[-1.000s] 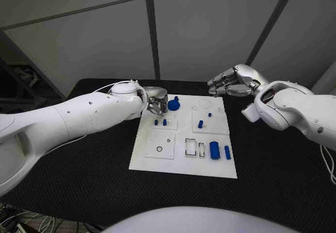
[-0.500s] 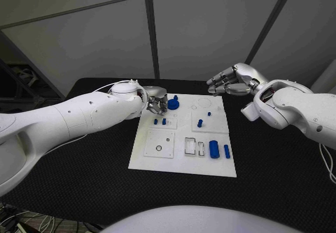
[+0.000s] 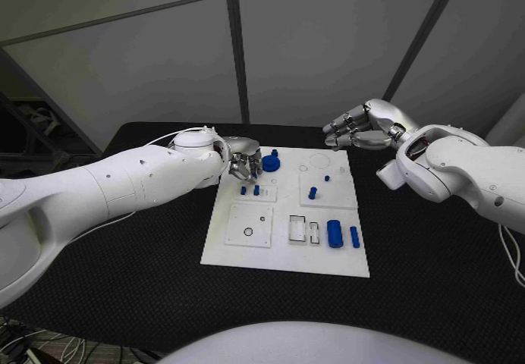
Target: Assemble the parts on the task board
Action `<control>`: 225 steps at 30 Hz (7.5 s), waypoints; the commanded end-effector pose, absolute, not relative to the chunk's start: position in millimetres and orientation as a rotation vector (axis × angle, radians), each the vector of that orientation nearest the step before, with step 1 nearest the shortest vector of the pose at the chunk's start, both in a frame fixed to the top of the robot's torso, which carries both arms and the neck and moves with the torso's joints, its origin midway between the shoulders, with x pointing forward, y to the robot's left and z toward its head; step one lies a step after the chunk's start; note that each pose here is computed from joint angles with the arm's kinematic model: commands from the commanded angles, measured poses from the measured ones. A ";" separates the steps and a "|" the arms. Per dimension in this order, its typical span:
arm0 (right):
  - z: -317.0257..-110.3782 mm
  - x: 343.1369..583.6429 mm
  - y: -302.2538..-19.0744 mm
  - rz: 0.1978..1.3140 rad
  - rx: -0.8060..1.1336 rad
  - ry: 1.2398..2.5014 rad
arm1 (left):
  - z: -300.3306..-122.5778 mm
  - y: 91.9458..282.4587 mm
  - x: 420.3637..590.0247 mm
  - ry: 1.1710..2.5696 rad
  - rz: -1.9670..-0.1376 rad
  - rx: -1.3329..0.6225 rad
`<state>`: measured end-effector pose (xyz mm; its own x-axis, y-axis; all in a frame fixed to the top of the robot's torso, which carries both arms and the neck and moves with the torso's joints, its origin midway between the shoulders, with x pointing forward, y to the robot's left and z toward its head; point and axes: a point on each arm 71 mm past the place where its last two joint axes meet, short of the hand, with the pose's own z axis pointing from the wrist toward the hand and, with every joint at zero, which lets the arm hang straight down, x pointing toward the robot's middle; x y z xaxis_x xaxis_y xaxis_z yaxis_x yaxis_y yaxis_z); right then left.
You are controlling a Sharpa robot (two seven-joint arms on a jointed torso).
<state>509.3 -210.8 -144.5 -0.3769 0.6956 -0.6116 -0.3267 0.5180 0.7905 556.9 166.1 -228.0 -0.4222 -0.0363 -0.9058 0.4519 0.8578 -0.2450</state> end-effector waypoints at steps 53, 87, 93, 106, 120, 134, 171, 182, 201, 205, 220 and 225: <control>-173.6 520.3 -215.4 0.434 -0.306 1.639 | -170.4 248.8 522.9 1.487 -1.424 -0.796; -221.3 521.8 -181.9 0.460 -0.386 1.733 | -169.4 236.5 504.4 1.428 -1.605 -0.989; -223.2 522.7 -178.1 0.467 -0.387 1.729 | -169.6 236.8 504.5 1.433 -1.606 -0.990; -231.1 523.3 -174.9 0.447 -0.402 1.783 | -170.6 235.4 504.6 1.447 -1.619 -1.004; -235.7 524.7 -179.6 0.382 -0.417 1.814 | -171.5 237.1 504.8 1.448 -1.627 -1.037; -227.4 524.0 -176.2 0.395 -0.420 1.699 | -172.1 238.2 504.8 1.458 -1.628 -1.043; -176.6 464.4 -151.3 0.689 -0.346 1.507 | -173.0 242.2 506.7 1.456 -1.619 -1.046; -169.8 447.7 -101.9 0.825 -0.403 1.496 | -173.1 236.6 507.5 1.460 -1.630 -1.043; -220.9 442.7 -55.6 0.832 -0.536 1.634 | -172.9 225.7 509.6 1.465 -1.647 -1.036; -228.4 442.2 -53.1 0.820 -0.541 1.648 | -173.0 224.7 509.8 1.467 -1.649 -1.035; -240.5 437.3 -44.1 0.820 -0.561 1.674 | -173.5 223.1 510.6 1.472 -1.652 -1.035; -241.3 436.4 -43.8 0.822 -0.564 1.677 | -173.9 223.8 510.9 1.477 -1.650 -1.038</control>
<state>437.1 -44.8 -241.6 -0.2581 0.0652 -0.9639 -0.7240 0.6475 0.2377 510.7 224.7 -175.5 -0.4388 -0.8919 0.1096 -0.0179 -0.1133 -0.9934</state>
